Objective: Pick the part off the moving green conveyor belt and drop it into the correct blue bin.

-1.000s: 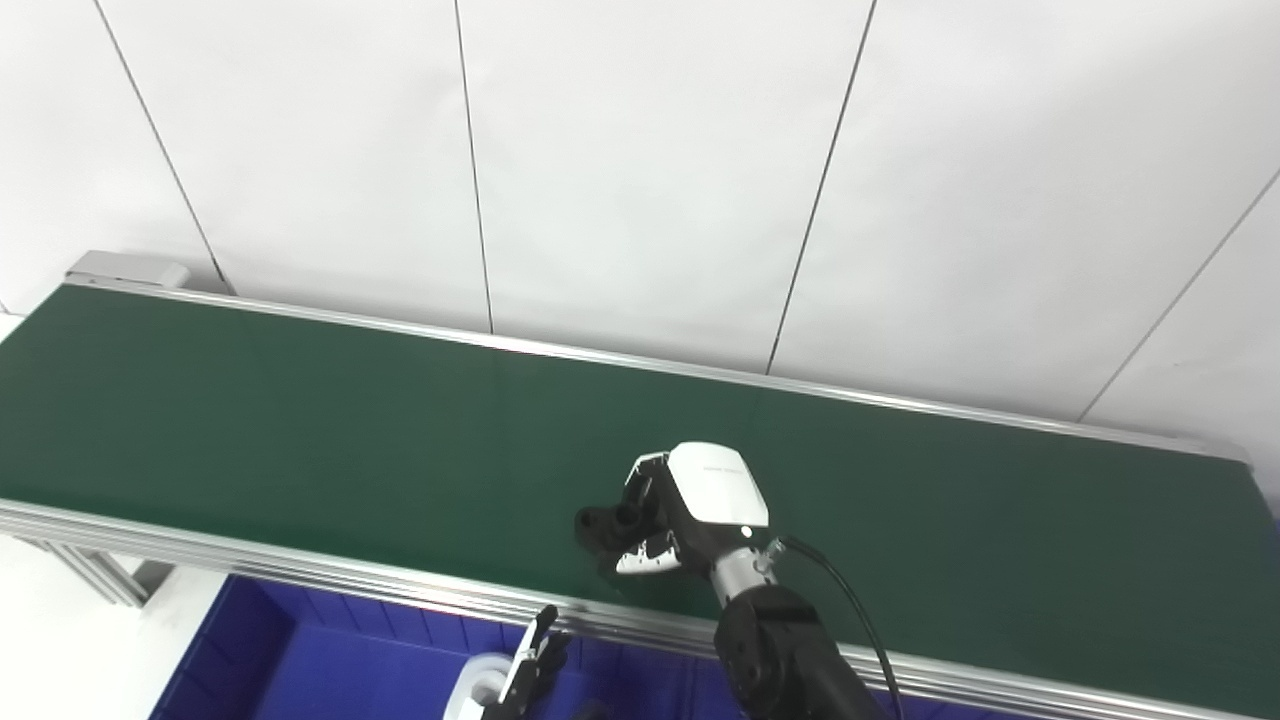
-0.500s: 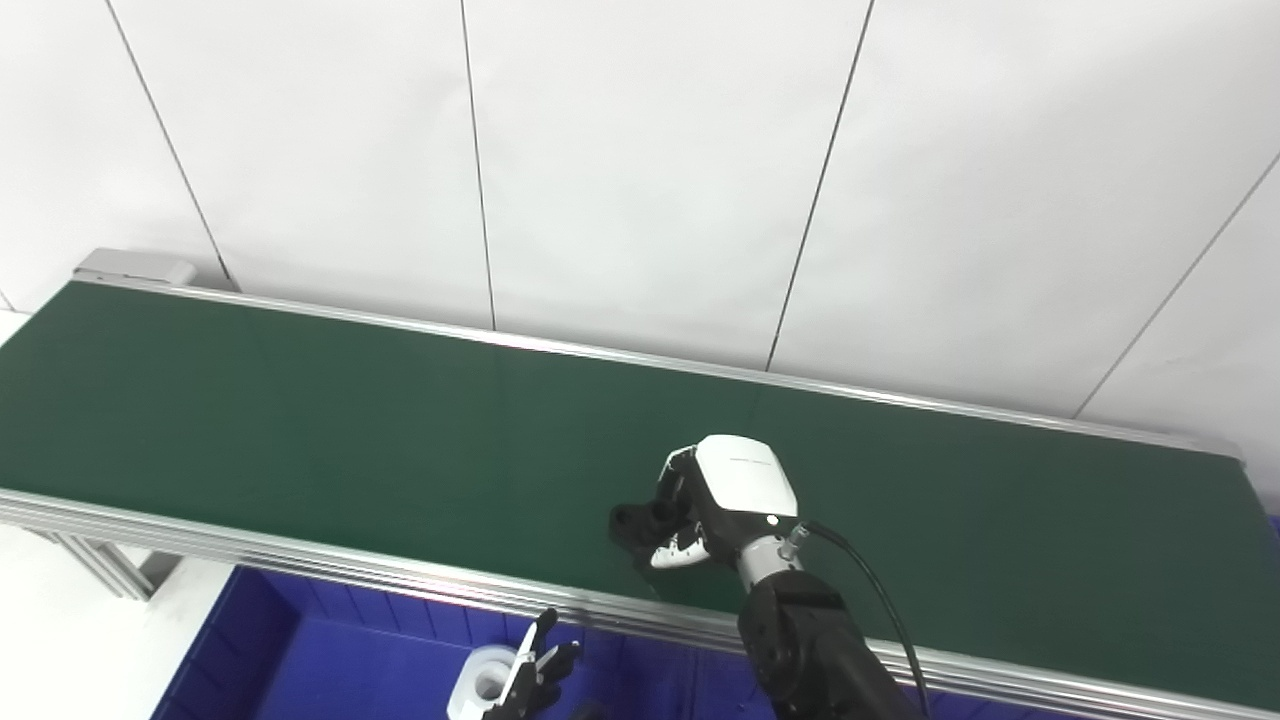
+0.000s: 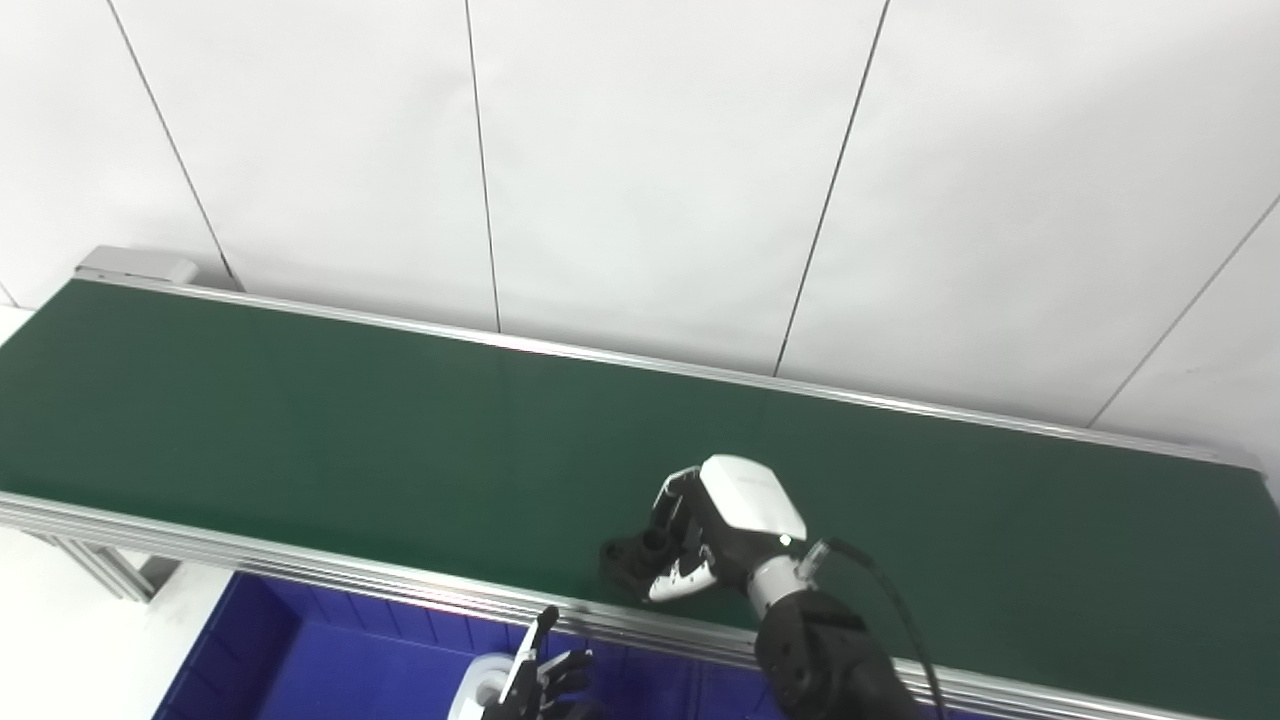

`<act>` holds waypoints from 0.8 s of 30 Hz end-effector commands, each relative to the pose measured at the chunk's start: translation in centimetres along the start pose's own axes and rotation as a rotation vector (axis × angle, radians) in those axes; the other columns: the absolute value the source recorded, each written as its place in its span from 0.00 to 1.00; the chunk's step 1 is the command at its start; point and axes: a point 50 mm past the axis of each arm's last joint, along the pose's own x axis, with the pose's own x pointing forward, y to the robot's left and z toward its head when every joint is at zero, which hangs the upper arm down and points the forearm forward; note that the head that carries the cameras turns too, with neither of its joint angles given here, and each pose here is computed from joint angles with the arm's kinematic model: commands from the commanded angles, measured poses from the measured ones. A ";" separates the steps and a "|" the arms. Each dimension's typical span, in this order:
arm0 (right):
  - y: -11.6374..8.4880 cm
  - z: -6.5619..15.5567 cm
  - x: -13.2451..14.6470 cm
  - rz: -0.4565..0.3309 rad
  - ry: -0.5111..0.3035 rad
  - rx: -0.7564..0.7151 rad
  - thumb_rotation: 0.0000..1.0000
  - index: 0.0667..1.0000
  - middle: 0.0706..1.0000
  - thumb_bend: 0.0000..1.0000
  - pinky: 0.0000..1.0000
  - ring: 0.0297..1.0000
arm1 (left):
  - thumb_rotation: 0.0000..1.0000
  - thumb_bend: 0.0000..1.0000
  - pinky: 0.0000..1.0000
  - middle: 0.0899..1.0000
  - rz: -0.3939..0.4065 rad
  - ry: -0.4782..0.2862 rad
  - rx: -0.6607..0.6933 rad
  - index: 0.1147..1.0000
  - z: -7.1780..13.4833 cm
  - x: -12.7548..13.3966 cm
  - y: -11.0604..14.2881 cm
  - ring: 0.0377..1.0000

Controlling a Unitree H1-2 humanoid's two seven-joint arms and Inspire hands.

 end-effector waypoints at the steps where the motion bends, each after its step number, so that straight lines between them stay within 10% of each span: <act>1: -2.9 0.7 -0.3 -0.065 -0.006 0.005 0.00 0.45 0.43 0.53 0.16 0.20 | 0.92 0.49 0.82 0.82 -0.039 -0.100 -0.147 1.00 3.7 0.9 -4.4 0.81; 10: -6.7 0.6 -4.9 -0.130 0.102 -0.013 0.00 0.45 0.43 0.53 0.12 0.15 | 1.00 0.49 1.00 0.84 -0.060 -0.104 -0.139 1.00 3.6 0.9 -1.7 0.91; 24: -3.6 -0.2 -15.2 0.028 0.341 -0.192 0.00 0.45 0.43 0.53 0.12 0.18 | 1.00 0.59 1.00 0.86 -0.078 -0.106 -0.075 1.00 4.2 1.4 3.7 0.96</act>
